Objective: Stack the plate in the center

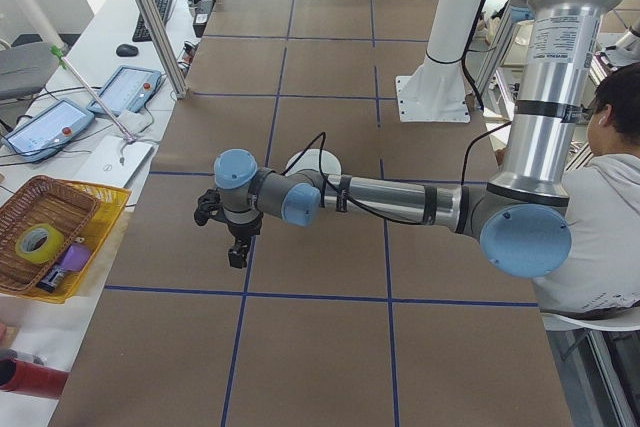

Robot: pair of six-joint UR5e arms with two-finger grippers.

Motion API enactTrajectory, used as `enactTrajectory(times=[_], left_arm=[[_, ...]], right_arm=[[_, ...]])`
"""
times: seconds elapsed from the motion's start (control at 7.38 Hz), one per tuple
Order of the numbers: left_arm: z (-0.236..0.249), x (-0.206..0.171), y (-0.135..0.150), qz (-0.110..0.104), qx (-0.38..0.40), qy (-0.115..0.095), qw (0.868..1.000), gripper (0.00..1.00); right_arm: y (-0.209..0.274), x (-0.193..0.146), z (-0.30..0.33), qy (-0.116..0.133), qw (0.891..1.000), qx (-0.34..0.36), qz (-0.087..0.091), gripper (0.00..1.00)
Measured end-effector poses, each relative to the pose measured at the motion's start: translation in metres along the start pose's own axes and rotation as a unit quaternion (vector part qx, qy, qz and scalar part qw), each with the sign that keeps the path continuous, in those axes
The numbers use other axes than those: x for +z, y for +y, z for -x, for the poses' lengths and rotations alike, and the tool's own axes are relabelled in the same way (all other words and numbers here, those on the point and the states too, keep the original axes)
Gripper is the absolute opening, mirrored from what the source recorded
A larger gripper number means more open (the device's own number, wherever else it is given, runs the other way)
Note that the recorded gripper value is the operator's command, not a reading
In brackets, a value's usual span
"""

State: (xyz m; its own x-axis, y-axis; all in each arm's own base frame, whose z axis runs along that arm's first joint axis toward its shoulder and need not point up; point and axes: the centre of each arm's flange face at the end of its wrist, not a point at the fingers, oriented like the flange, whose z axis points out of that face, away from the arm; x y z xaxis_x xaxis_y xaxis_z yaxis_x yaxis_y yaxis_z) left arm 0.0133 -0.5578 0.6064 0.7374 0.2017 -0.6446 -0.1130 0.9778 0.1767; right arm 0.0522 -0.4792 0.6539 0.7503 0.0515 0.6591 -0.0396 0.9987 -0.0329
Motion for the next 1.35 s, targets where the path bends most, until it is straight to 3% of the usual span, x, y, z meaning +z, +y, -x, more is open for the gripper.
enactTrajectory(times=[0.27, 0.68, 1.35], left_arm=[[0.038, -0.01, 0.03, 0.03, -0.032, 0.02, 0.999, 1.0], [0.059, -0.012, 0.057, 0.033, -0.063, 0.048, 0.996, 1.0], [0.065, -0.007, 0.066, 0.038, -0.069, 0.046, 0.996, 1.0]], right_arm=[[0.0, 0.0, 0.0, 0.0, 1.0, 0.0, 0.0, 1.0], [0.0, 0.0, 0.0, 0.0, 1.0, 0.0, 0.0, 1.0], [0.0, 0.0, 0.0, 0.0, 1.0, 0.0, 0.0, 1.0]])
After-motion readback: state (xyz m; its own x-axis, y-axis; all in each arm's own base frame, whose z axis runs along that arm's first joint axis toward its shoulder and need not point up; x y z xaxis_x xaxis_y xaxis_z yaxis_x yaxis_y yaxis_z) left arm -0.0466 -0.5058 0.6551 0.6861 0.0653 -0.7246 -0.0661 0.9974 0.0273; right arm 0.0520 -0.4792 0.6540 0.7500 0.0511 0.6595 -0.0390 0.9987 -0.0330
